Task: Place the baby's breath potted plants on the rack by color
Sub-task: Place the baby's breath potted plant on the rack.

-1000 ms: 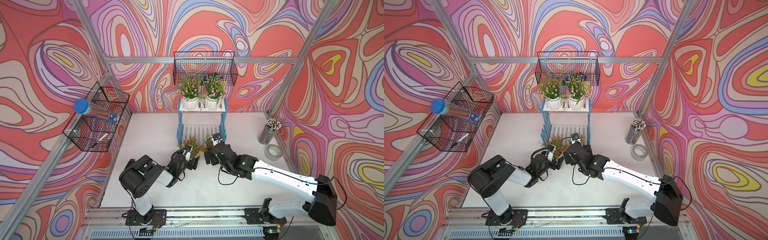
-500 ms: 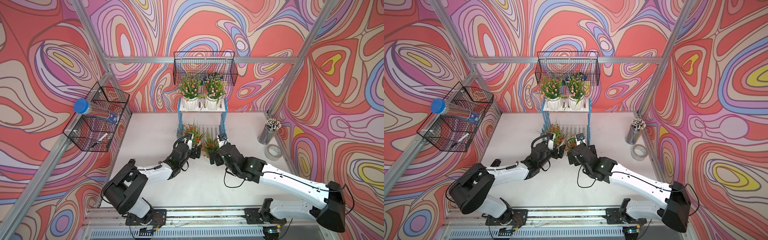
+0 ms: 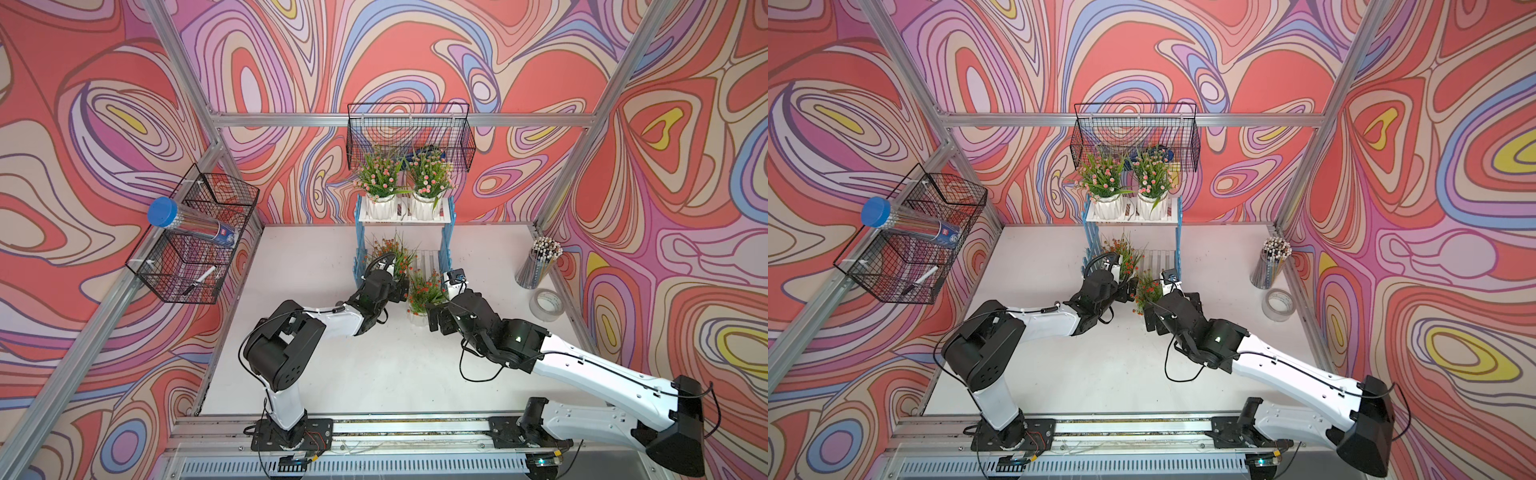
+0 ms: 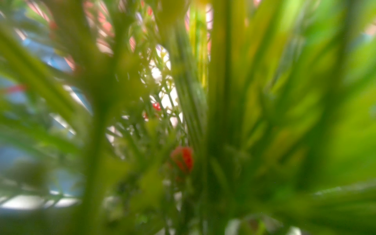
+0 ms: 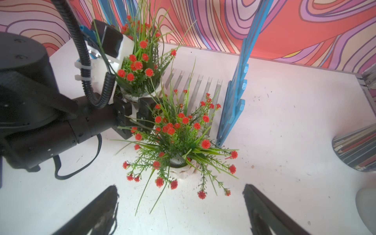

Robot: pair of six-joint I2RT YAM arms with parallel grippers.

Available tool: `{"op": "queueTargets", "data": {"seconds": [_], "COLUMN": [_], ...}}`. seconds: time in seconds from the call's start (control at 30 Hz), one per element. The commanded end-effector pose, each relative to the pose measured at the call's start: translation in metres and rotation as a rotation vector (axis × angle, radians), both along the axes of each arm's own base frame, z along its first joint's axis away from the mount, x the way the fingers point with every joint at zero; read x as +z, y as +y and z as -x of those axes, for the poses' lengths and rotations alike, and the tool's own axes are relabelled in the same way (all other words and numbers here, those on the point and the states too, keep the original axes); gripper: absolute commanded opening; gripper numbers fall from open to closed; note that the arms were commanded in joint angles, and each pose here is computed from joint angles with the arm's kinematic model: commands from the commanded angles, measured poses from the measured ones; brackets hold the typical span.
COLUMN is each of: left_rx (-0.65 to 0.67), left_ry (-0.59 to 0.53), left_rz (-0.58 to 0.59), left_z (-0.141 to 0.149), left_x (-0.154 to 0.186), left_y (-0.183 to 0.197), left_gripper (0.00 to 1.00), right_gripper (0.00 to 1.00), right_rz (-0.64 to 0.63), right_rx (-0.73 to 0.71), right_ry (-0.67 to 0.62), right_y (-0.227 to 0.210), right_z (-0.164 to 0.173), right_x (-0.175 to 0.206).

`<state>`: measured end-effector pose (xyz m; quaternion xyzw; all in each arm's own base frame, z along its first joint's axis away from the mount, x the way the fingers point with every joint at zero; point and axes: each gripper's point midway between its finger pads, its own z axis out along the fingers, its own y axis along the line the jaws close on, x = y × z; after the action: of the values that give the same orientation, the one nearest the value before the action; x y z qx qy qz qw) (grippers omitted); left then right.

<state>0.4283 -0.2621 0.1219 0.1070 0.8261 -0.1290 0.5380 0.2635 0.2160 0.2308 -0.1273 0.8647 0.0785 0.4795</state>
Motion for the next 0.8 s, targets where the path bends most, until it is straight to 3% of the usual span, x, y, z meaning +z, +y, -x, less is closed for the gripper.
{"op": "queueTargets", "data": {"seconds": [0.0, 0.77], "left_rx": [0.032, 0.057], "left_ry": [-0.087, 0.014], "left_rz": [0.052, 0.023], "left_z": [-0.023, -0.059], "left_x": [0.032, -0.006], "left_y": [-0.002, 0.005], "left_gripper": [0.68, 0.72], "right_gripper": [0.98, 0.98], "right_rz": [-0.012, -0.009], "right_rx": [-0.016, 0.017], "right_ry": [-0.012, -0.016], "right_y": [-0.005, 0.011], "right_z": [0.002, -0.006], "right_x": [0.005, 0.007]}}
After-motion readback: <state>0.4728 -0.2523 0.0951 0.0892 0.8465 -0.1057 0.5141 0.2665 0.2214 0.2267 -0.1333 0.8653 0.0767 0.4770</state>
